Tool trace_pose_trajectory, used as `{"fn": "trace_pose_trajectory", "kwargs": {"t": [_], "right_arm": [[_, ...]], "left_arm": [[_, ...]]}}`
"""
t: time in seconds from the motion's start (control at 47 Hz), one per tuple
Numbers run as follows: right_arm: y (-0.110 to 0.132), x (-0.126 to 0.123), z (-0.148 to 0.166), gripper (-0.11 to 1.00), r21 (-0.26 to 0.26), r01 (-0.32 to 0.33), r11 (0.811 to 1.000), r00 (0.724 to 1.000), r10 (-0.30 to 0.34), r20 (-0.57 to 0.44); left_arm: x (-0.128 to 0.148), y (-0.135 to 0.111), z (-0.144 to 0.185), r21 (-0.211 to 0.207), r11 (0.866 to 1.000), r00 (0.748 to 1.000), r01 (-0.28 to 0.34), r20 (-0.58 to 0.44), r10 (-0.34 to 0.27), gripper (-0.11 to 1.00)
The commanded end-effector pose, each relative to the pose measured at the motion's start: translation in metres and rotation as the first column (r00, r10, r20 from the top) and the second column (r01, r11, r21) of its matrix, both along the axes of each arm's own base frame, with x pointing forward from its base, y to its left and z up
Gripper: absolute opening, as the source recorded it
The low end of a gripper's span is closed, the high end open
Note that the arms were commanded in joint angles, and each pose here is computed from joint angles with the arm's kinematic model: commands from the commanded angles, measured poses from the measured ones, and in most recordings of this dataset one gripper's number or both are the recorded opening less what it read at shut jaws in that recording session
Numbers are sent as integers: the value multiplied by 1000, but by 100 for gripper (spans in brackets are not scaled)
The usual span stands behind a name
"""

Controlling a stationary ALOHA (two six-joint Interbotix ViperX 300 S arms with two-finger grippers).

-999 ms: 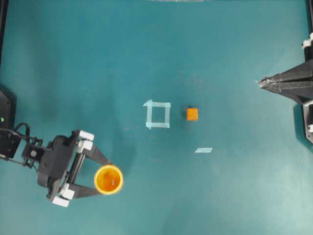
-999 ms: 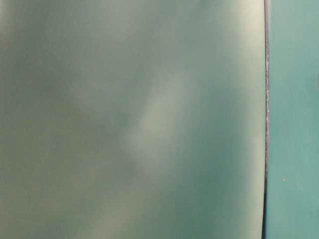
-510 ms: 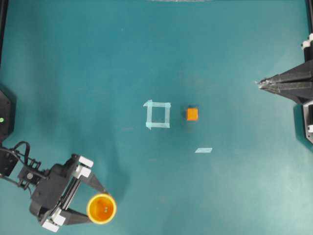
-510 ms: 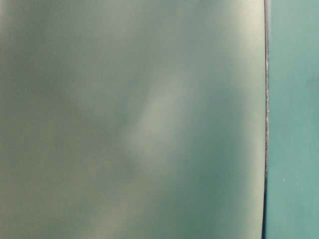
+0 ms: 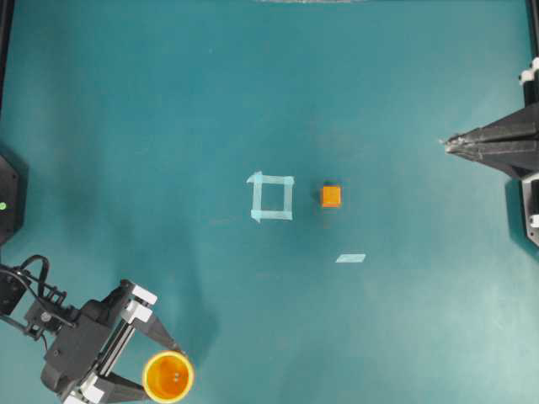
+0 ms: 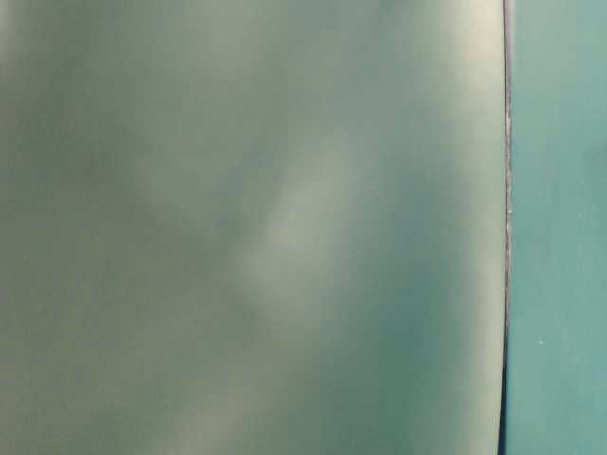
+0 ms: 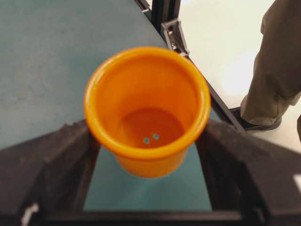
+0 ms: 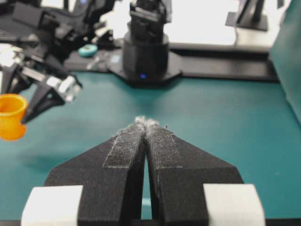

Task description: Move the cup forward with left arm.

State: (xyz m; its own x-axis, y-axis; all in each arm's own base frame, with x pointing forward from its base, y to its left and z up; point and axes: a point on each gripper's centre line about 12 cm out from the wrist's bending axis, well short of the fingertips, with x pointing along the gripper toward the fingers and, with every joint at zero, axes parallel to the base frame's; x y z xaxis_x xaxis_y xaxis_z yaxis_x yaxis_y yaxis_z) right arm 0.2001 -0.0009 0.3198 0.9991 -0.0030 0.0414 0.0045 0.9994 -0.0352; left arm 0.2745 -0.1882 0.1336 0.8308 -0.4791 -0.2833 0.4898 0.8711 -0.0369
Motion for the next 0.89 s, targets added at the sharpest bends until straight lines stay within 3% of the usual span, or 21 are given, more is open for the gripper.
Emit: {"fn": "trace_pose_trajectory", "kwargs": {"t": [0.0,0.872], "right_arm": [[0,1,14,0,-2,1,1000,999,-1,37],[0,1,14,0,-2,0,1000,999,0,35]], "left_arm": [[3,-3,8,-17,1000,1000,1,23,0,65],[3,-4,8,0,1000,999,9,35,-9,65]]}}
